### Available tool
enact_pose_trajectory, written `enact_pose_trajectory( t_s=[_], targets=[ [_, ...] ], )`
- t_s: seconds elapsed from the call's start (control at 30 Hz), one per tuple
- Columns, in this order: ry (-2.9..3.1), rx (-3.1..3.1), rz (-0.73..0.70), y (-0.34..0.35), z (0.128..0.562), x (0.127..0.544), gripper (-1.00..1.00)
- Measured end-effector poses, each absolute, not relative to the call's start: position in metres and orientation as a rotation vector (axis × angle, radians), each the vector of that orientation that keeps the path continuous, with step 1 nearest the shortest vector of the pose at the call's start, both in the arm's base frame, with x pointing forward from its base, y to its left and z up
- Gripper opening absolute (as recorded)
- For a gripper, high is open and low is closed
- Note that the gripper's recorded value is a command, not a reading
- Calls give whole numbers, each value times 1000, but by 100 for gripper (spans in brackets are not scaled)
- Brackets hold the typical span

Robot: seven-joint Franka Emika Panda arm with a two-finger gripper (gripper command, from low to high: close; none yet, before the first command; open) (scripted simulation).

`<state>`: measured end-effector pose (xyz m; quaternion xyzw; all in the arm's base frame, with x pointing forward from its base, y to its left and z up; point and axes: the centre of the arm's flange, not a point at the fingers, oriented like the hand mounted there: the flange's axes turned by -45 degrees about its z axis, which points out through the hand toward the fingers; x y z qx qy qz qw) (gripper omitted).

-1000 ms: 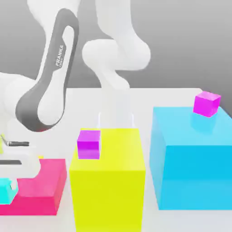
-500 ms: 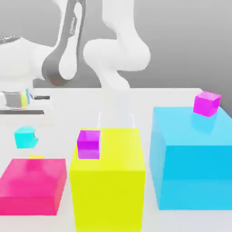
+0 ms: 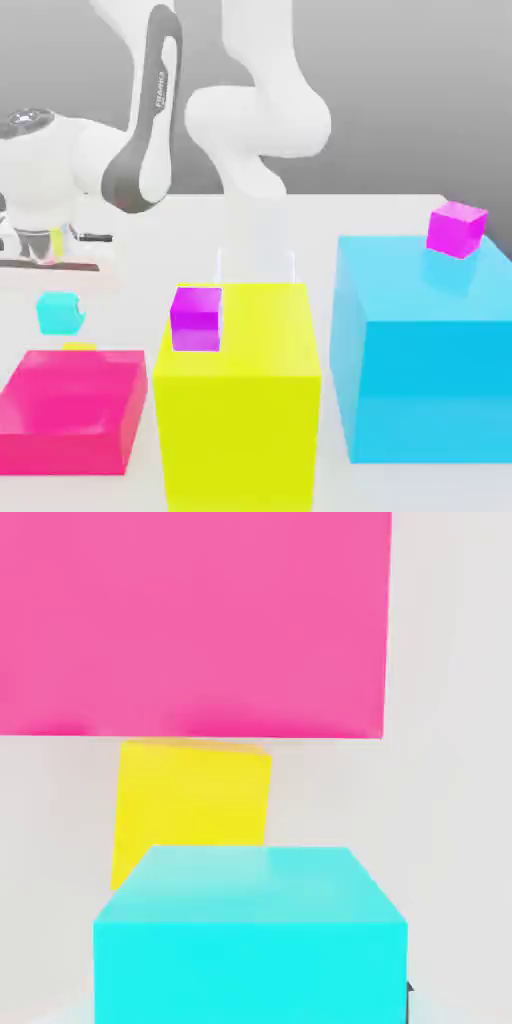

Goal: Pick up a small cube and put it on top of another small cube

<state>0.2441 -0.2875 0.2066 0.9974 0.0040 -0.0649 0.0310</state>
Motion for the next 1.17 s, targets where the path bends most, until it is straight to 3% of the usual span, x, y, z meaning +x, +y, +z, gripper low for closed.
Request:
enact_pose_trajectory(
  t_s=[0.4, 0.8, 0.83, 1.17],
  targets=[
    [28, 3104, -194, -282, 179, 245, -100],
    [24, 3141, -35, -277, 176, 256, -100],
    [22, 3142, -19, -277, 177, 257, 100],
    [28, 3138, -59, -276, 174, 254, 100]
  ],
)
